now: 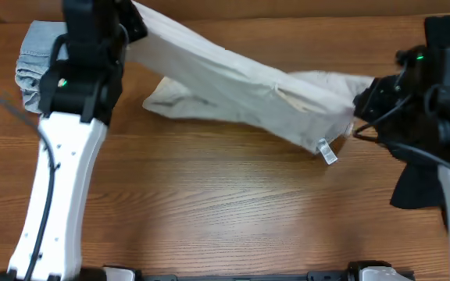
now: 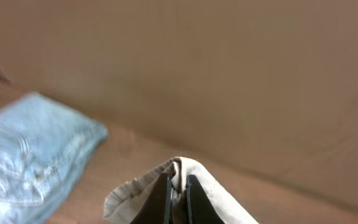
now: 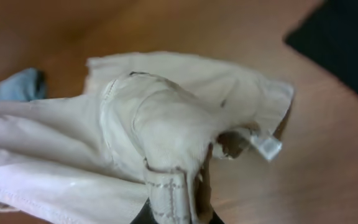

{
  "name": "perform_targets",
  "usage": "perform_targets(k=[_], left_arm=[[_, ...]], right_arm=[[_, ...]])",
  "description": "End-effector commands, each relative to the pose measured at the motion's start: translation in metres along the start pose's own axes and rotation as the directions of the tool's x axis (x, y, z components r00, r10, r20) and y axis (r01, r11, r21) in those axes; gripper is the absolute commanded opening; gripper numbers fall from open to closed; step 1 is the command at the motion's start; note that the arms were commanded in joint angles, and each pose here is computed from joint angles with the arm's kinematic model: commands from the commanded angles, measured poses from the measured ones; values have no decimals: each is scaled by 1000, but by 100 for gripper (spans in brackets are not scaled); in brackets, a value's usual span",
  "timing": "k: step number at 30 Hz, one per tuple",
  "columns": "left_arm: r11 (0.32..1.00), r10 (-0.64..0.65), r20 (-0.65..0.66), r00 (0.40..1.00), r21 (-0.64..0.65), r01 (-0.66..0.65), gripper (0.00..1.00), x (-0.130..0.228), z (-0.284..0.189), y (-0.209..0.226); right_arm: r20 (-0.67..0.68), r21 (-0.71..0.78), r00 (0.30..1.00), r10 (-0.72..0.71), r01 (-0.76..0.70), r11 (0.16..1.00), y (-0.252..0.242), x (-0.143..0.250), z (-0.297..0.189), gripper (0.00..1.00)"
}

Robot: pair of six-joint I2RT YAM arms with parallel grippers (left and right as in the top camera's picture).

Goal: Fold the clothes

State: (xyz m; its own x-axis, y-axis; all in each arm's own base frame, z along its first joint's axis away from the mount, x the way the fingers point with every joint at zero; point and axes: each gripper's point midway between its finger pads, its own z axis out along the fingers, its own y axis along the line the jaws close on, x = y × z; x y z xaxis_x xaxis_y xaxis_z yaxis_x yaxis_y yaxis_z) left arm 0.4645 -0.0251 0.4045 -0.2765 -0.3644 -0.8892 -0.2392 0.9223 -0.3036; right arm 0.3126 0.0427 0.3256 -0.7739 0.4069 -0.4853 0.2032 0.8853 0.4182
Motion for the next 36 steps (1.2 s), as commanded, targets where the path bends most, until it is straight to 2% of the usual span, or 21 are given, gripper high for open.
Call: perform_targets(k=[1, 5, 9, 14, 19, 25, 30, 33, 36], left_arm=[[999, 8, 192, 981, -38, -1, 4, -63, -58, 15], [997, 15, 297, 955, -73, 7, 4, -92, -117, 31], [991, -1, 388, 922, -122, 52, 4, -110, -180, 57], [979, -26, 474, 880, -167, 119, 4, -118, -250, 89], [962, -16, 484, 875, -232, 145, 4, -110, -279, 112], [952, 10, 396, 918, -284, 112, 4, -93, -253, 113], [938, 64, 275, 959, -346, 37, 4, -78, -187, 100], [933, 79, 246, 966, -359, 15, 4, -75, -148, 90], [938, 74, 298, 952, -345, 35, 4, -88, -113, 78]], right_arm=[[203, -14, 972, -117, 122, 992, 17, -32, -63, 4], [318, -3, 937, -148, 157, 988, 27, -46, -111, 4], [370, -14, 915, -158, 175, 984, 35, -45, -143, 4], [342, -65, 920, -192, 227, 972, 44, -33, -149, 4], [268, -117, 932, -243, 282, 952, 54, -26, -132, 4], [171, -123, 935, -310, 332, 935, 65, -36, -85, 4], [65, -89, 952, -300, 304, 948, 59, -59, -16, 4], [96, -88, 948, -304, 312, 946, 64, -82, 11, 4], [206, -105, 926, -315, 341, 934, 79, -115, 26, 4]])
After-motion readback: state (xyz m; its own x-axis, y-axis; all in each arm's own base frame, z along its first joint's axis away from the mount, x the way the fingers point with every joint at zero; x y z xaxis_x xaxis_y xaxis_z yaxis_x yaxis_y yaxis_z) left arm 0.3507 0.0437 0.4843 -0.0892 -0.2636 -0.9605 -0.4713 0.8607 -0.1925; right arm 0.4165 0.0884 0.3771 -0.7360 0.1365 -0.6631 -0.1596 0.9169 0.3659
